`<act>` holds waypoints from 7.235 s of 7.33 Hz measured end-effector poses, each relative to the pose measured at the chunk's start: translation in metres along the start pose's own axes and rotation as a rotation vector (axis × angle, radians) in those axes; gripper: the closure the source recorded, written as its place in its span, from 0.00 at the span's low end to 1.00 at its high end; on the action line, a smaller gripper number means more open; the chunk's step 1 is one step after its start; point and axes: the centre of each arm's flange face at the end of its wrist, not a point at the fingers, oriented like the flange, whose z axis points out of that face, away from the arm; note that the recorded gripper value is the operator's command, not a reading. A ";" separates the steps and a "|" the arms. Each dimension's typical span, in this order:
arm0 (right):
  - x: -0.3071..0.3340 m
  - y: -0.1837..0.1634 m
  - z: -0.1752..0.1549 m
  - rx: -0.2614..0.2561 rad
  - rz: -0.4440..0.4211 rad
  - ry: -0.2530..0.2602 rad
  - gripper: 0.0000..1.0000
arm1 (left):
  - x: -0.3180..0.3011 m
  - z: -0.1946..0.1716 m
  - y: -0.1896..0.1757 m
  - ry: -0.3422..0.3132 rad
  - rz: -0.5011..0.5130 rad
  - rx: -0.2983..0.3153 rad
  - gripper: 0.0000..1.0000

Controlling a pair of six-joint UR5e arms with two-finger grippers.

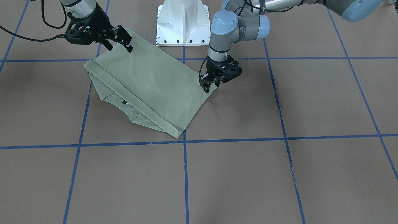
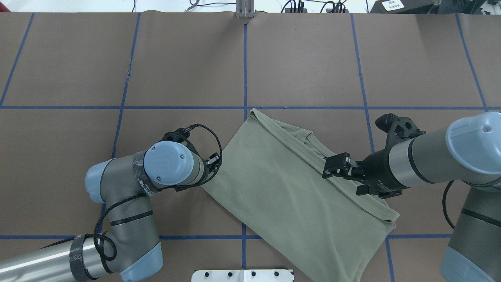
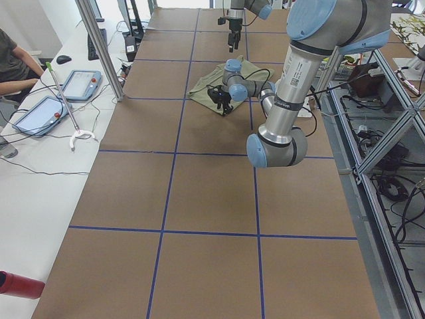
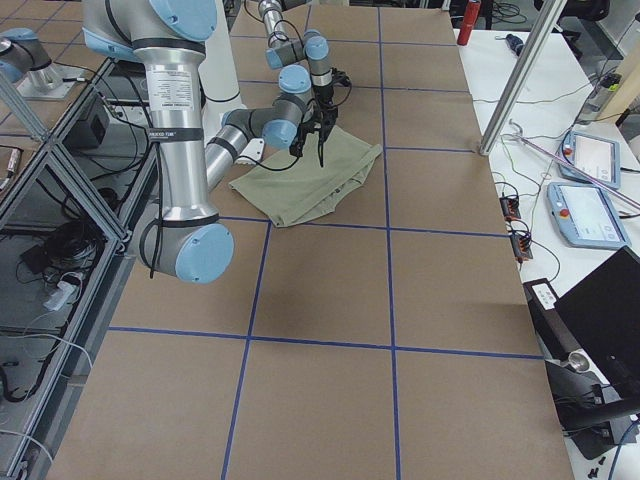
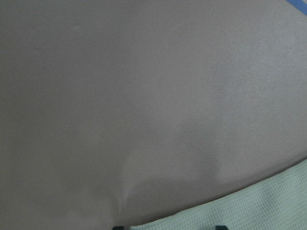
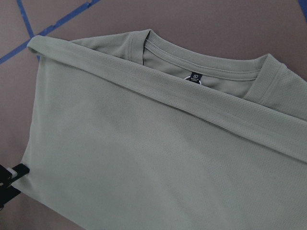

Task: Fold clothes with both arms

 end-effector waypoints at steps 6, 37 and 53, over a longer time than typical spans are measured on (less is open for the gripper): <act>0.001 -0.009 -0.007 0.012 0.011 -0.006 0.00 | 0.013 -0.013 -0.025 0.030 -0.015 0.027 1.00; -0.002 -0.044 -0.010 0.134 -0.004 -0.002 0.00 | 0.092 0.003 -0.254 0.345 0.360 0.266 0.00; -0.108 0.016 0.198 0.099 -0.416 0.513 0.00 | -0.053 -0.154 -0.205 0.194 0.585 0.117 0.00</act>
